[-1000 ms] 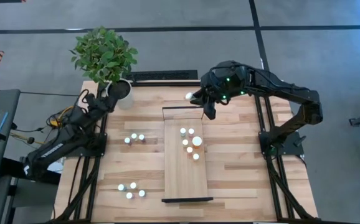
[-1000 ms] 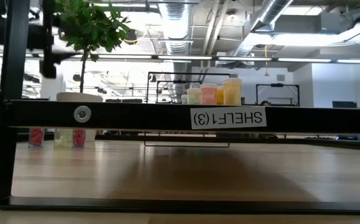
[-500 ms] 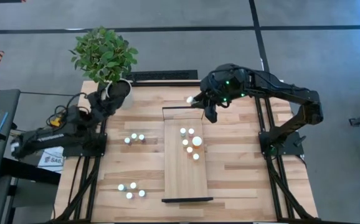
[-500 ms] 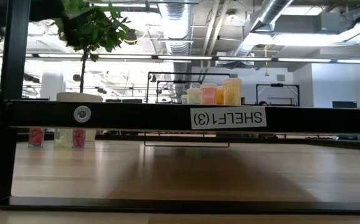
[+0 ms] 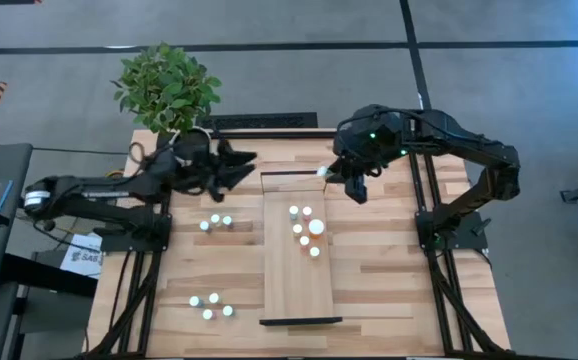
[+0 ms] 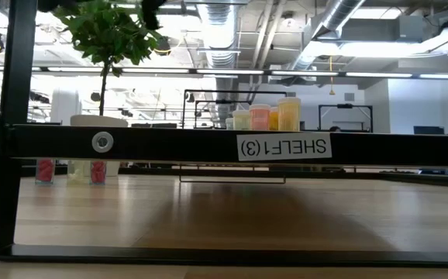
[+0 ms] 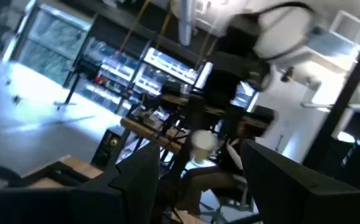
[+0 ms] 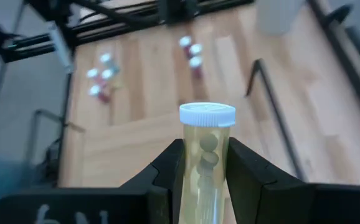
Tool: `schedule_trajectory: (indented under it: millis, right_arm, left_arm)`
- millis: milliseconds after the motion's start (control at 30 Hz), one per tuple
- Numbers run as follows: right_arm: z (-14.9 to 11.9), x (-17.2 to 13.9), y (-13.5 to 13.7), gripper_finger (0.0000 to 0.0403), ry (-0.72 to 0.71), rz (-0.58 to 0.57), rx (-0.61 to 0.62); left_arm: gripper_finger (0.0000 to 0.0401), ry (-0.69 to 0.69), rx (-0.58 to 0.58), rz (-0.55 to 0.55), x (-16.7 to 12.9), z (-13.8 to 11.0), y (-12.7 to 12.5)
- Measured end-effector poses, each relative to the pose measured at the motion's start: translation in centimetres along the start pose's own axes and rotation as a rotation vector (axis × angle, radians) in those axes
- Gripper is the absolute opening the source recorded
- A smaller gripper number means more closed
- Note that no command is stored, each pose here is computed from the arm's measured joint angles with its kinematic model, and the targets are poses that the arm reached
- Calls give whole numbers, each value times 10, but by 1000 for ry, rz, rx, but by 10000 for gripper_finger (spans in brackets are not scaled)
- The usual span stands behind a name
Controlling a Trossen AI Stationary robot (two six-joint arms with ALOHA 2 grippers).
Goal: Pick and place medicine bottles onto shelf by color
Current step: Put the yellow pill bottle on the shelf
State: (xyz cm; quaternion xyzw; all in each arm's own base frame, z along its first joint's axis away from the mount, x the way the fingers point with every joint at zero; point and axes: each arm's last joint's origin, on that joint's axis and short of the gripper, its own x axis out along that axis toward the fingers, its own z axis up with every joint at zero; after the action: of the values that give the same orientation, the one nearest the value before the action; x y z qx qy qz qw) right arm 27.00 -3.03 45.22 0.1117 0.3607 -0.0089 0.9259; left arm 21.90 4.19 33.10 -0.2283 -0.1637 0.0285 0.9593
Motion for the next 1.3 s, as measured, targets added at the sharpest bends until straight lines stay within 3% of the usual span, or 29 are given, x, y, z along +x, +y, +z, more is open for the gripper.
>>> schedule_trajectory:
  millis: [100, 233, 400, 633, 800, 1000, 1200, 1300]
  right_arm:
    - [-6, -3, 6, 113, 63, 34, 17]
    - [-16, -1, 16, 113, 155, 55, 30]
    - [-25, -2, 28, 113, 243, 91, 16]
    - [-34, -3, 39, 113, 318, 106, 2]
    - [-37, -4, 39, 113, 347, 103, 1]
    - [-37, -4, 39, 113, 344, 107, 3]
    - [-29, -3, 37, 113, 295, 248, 28]
    - [-24, -3, 33, 113, 270, 310, 65]
  left_arm:
    - [210, 35, -86, -15, 26, -2, 2]
    - [210, 175, -145, -192, 62, -8, 1]
    - [210, 246, -61, -357, 104, -12, -12]
    - [228, 427, 43, -282, 137, -11, -16]
    - [250, 532, 212, -206, 144, -10, -30]
    - [265, 476, 561, -176, 148, -7, -51]
    - [266, 475, 833, -168, 146, -16, -64]
    - [266, 465, 912, -181, 146, -19, -71]
